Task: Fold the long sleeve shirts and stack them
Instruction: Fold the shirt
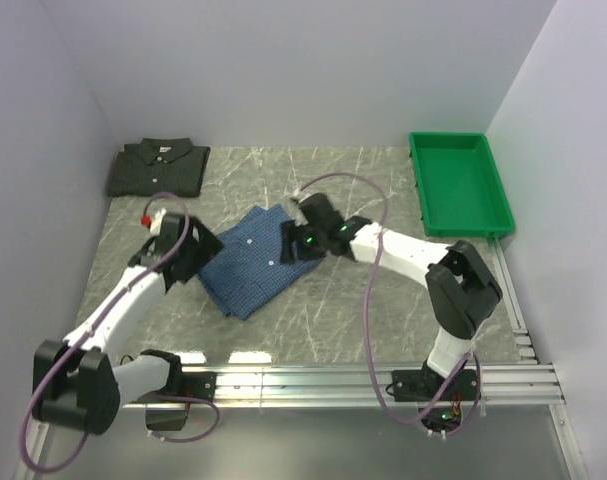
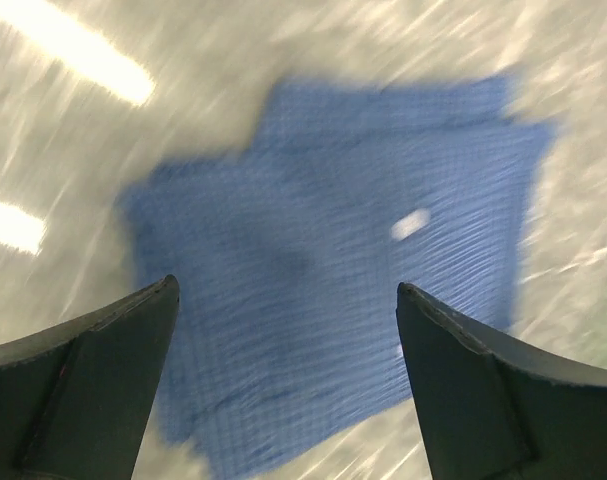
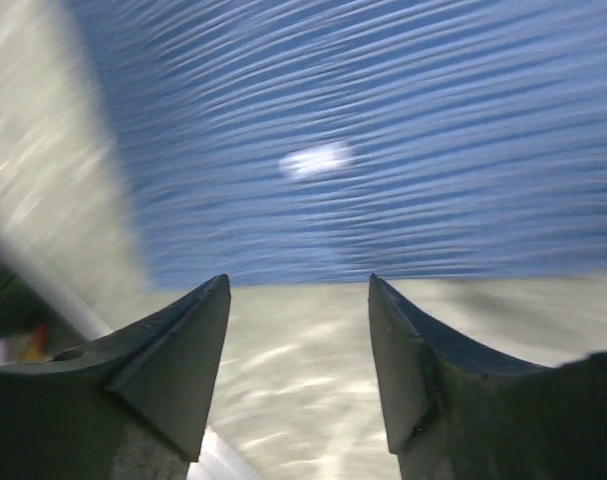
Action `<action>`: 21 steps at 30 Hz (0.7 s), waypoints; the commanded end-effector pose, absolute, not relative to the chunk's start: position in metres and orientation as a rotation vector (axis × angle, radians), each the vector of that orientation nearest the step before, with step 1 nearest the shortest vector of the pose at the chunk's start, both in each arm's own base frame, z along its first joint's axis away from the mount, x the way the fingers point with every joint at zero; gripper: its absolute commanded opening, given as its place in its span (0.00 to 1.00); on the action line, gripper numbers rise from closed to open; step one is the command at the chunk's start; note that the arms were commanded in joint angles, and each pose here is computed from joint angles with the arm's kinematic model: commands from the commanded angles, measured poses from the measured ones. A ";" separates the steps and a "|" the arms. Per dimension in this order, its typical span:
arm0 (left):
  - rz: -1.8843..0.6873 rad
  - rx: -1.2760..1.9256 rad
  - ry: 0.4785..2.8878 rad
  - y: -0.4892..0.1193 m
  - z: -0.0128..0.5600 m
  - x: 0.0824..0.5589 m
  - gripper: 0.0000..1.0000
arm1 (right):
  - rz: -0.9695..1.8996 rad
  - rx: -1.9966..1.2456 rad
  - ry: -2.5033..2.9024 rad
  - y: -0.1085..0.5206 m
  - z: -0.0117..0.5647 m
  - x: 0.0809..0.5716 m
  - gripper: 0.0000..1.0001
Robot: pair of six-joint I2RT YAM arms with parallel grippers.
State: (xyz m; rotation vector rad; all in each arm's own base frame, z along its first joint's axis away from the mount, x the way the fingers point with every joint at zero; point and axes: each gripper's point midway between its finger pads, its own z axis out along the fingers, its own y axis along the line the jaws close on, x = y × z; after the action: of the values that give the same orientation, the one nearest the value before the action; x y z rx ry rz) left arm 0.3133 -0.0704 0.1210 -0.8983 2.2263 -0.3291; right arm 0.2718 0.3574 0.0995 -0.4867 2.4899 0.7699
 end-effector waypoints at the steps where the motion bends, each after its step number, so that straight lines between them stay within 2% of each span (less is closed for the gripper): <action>1: -0.399 -1.041 2.293 -0.078 0.087 0.271 0.95 | 0.552 -0.358 2.482 0.297 0.100 0.318 0.68; 7: -0.543 -1.050 2.341 -0.101 0.062 0.246 0.86 | 0.465 -0.213 2.469 0.265 0.099 0.371 0.73; 14: -0.535 -1.022 2.430 -0.119 0.037 0.236 0.79 | 0.519 -0.190 2.524 0.273 0.072 0.390 0.71; 16: -0.545 -1.025 2.448 -0.122 0.032 0.234 0.73 | 0.553 -0.185 2.540 0.278 0.064 0.388 0.69; 21: -0.515 -0.984 2.477 -0.120 0.027 0.231 0.46 | 0.593 -0.162 2.595 0.279 0.037 0.373 0.64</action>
State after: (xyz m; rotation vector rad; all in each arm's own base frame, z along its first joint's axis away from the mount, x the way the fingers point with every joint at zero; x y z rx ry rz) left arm 0.2300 -0.1160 0.0268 -1.0130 2.4697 -0.4920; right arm 0.3729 0.2707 0.0364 -0.1754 2.6170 0.5230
